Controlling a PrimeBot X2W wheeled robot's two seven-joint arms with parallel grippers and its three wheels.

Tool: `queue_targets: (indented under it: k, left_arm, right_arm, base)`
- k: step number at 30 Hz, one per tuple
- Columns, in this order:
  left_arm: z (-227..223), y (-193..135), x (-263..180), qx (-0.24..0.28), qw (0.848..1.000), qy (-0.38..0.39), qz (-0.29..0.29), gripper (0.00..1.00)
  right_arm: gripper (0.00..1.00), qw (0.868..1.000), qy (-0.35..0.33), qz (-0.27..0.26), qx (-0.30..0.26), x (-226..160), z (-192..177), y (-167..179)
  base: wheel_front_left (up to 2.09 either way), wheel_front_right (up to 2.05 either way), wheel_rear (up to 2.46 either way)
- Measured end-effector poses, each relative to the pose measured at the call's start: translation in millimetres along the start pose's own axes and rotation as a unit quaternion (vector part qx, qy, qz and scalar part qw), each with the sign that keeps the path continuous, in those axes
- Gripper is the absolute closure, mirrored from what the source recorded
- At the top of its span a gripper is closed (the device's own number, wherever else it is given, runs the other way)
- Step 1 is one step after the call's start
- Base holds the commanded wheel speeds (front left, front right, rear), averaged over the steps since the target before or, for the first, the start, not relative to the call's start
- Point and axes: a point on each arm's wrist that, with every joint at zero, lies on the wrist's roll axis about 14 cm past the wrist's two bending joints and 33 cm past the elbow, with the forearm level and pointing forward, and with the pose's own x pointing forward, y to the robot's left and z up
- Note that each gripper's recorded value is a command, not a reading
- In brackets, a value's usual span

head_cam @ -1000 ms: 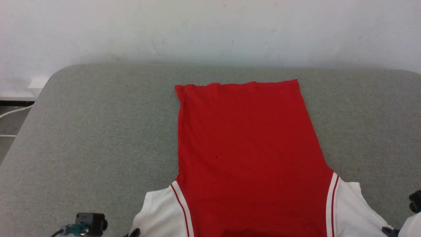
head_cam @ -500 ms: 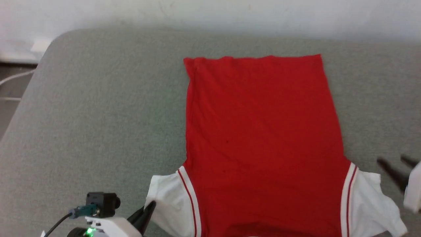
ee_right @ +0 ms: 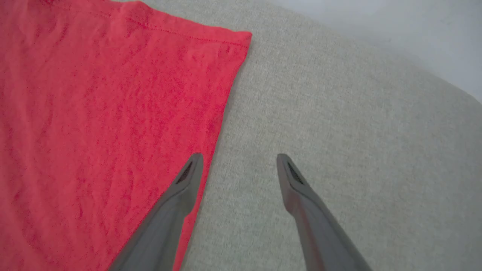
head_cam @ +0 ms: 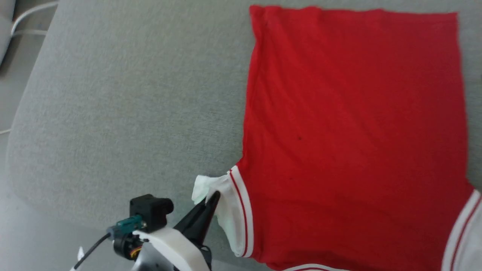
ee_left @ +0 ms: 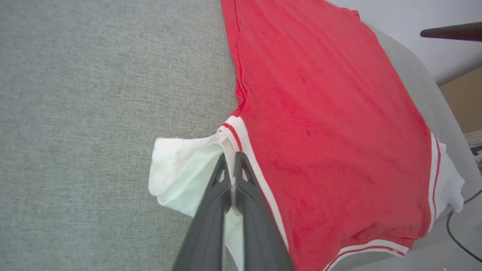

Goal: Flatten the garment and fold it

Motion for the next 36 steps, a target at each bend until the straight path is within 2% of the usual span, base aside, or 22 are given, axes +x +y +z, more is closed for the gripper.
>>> queue_targets:
  k: [3,11,20,21,28,36]
  left_arm:
    - [-9,2,6,-0.008,1.0,0.009,0.009,1.0]
    - [-30,11,11,-0.042,0.998,0.023,0.041,1.0]
    - [-46,24,11,-0.053,0.995,0.043,0.073,1.0]
    - [-48,27,11,-0.054,0.994,0.046,0.08,1.0]
    - [-49,32,10,-0.051,0.994,0.047,0.084,1.0]
    - [-40,31,5,-0.033,0.996,0.035,0.071,1.0]
  right_arm:
    - [0.0,1.0,0.005,-0.006,-0.007,30,14,-1]
    - [0.0,0.998,0.055,-0.007,-0.026,100,17,8]
    - [0.02,0.997,0.064,-0.013,-0.037,143,23,11]
    - [1.0,0.996,0.07,-0.013,-0.044,149,21,12]
    - [1.0,0.997,0.063,-0.004,-0.052,150,19,19]
    - [1.0,0.995,0.071,-0.017,-0.066,118,-4,6]
  base:
    - [0.0,0.0,0.0]
    - [0.0,0.0,0.0]
    - [0.0,0.0,0.0]
    - [0.0,0.0,0.0]
    - [0.0,0.0,0.0]
    - [0.0,0.0,0.0]
